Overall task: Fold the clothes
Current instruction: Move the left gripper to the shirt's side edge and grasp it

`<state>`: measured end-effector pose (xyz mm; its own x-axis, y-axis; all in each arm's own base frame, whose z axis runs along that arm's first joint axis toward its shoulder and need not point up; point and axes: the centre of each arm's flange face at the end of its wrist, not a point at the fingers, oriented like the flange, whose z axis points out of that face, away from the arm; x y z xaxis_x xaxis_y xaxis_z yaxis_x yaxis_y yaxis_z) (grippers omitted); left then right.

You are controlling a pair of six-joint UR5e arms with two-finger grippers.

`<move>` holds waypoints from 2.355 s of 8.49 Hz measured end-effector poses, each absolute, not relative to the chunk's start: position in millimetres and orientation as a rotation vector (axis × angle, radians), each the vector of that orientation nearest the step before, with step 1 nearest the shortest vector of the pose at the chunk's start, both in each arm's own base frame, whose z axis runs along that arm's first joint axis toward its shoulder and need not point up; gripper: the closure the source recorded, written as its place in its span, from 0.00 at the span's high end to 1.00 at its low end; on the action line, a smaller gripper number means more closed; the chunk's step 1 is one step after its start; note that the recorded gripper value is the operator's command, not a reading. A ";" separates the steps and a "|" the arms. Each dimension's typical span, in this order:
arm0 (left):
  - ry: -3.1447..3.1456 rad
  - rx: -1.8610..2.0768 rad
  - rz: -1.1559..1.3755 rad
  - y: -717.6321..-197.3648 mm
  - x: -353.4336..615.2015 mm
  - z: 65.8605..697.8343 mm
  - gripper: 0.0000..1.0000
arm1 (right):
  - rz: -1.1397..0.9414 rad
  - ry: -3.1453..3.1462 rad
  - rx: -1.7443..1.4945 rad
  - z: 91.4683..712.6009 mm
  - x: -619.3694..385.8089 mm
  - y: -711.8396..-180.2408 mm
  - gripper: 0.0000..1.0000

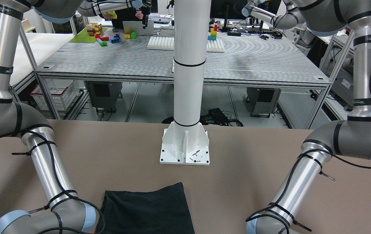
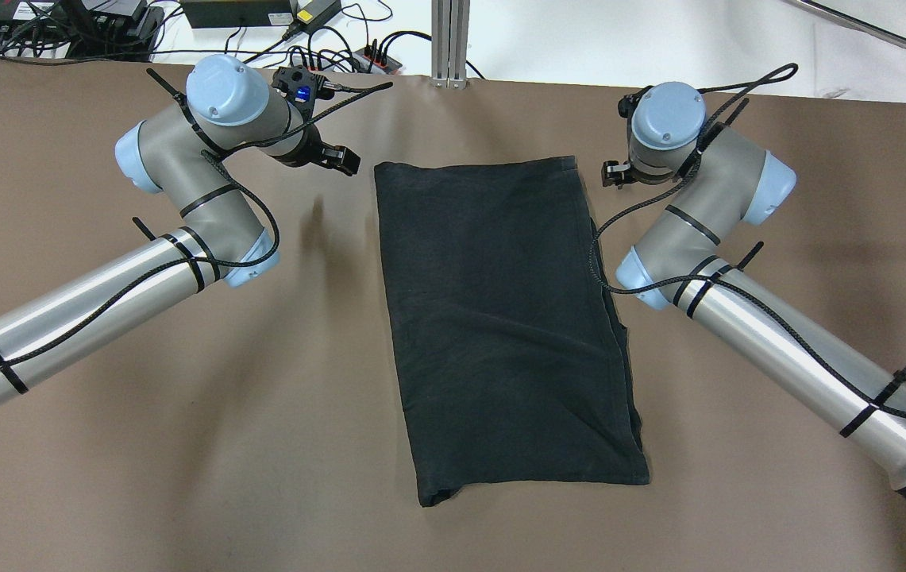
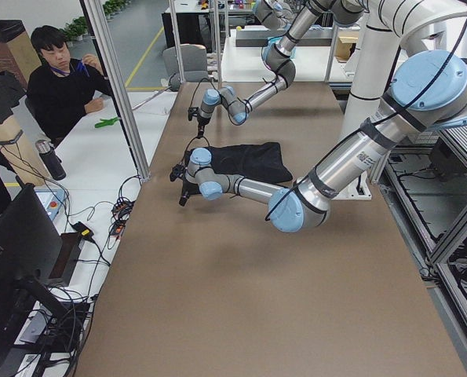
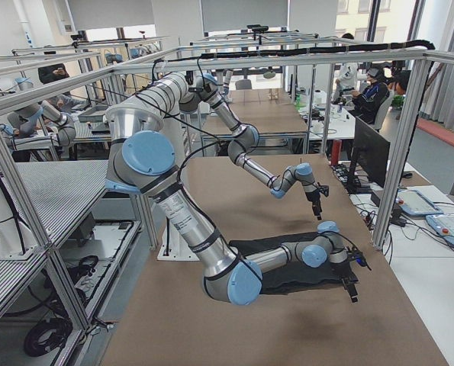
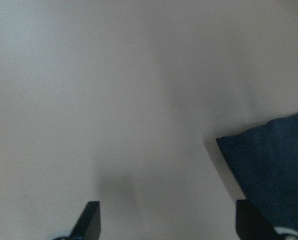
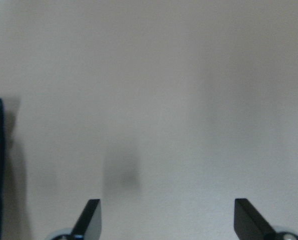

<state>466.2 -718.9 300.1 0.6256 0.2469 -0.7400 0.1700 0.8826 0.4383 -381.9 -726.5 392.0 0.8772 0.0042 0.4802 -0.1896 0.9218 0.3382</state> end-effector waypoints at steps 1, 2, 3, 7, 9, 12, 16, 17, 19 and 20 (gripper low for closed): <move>0.926 0.498 0.033 -713.7 470.5 294.3 0.94 | 0.097 -0.522 0.392 384.0 -377.1 -725.1 0.94; 0.948 0.482 0.019 -703.8 477.1 292.3 0.94 | 0.089 -0.556 0.391 374.5 -375.8 -721.9 0.94; 0.980 0.456 0.000 -686.1 489.7 290.0 0.94 | 0.089 -0.585 0.390 366.7 -374.3 -717.5 0.94; 1.123 0.306 -0.047 -591.9 544.7 274.1 0.64 | 0.083 -0.631 0.404 351.8 -372.2 -705.3 0.93; 1.150 0.261 -0.041 -563.3 566.3 269.5 0.16 | 0.075 -0.633 0.408 350.6 -372.4 -704.1 0.93; 1.158 0.245 -0.029 -553.1 574.8 267.2 0.00 | 0.071 -0.633 0.410 349.7 -372.4 -703.8 0.93; 1.168 0.244 -0.006 -568.4 555.3 265.8 0.00 | 0.070 -0.633 0.413 348.7 -372.3 -703.6 0.93; 1.164 0.249 0.004 -577.8 541.3 272.9 0.00 | 0.069 -0.633 0.413 348.7 -372.9 -703.3 0.93; 1.137 0.271 0.047 -595.5 508.7 302.0 0.00 | 0.066 -0.635 0.413 348.4 -374.7 -702.3 0.93; 1.125 0.278 0.060 -602.1 495.1 315.2 0.00 | 0.064 -0.638 0.416 348.3 -375.6 -701.7 0.94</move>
